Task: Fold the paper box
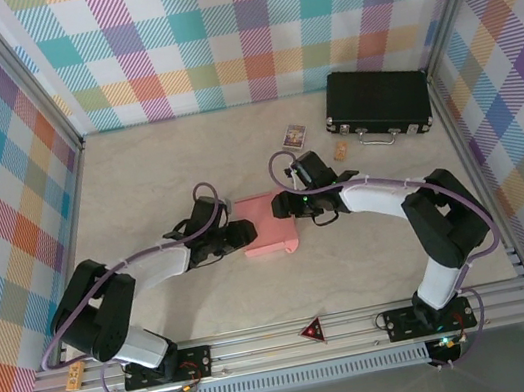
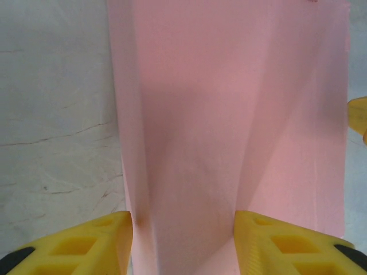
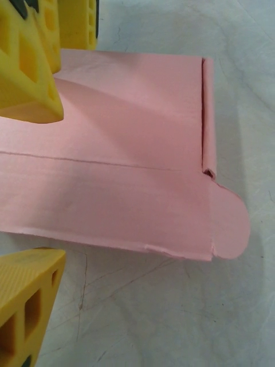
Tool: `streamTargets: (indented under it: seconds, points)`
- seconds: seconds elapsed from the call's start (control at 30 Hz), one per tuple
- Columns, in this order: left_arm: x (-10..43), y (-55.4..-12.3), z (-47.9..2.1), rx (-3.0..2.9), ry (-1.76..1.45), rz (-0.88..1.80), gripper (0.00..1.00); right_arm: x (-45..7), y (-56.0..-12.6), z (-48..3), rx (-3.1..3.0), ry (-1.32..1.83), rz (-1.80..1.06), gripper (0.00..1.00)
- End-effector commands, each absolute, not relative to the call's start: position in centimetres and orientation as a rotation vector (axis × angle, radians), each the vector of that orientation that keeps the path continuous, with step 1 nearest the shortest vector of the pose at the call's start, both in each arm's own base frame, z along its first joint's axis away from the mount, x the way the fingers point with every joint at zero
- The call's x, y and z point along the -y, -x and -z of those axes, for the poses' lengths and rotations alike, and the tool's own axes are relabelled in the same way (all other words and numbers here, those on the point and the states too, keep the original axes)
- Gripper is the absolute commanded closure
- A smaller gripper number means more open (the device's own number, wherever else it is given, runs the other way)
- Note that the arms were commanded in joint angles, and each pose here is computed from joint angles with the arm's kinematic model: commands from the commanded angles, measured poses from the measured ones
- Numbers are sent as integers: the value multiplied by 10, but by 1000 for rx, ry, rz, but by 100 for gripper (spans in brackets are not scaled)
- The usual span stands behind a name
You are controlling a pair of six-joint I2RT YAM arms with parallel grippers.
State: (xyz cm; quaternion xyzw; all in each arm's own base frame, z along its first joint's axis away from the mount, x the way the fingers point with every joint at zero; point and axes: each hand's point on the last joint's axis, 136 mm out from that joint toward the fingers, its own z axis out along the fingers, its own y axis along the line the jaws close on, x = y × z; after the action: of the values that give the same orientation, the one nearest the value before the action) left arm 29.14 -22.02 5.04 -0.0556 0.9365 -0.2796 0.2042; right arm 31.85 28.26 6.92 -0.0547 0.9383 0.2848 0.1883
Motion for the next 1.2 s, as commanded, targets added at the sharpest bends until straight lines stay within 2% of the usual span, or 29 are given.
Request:
streamTargets:
  seconds: [0.0,0.17,0.27,0.6,1.17]
  points:
    - [208,-298,-56,-2574,217,699,50,-276,-319,-69,-2644,168,-766,40]
    - [205,-303,-63,-2567,143,641,50,-270,-316,-69,-2636,175,-826,37]
    - [205,-307,-64,-2564,110,624,49,-277,-312,-72,-2612,212,-967,36]
    - [209,-312,-69,-2546,68,652,54,-296,-306,-69,-2576,257,-1213,37]
    - [219,-317,-69,-2527,44,713,57,-302,-307,-55,-2609,221,-1265,38]
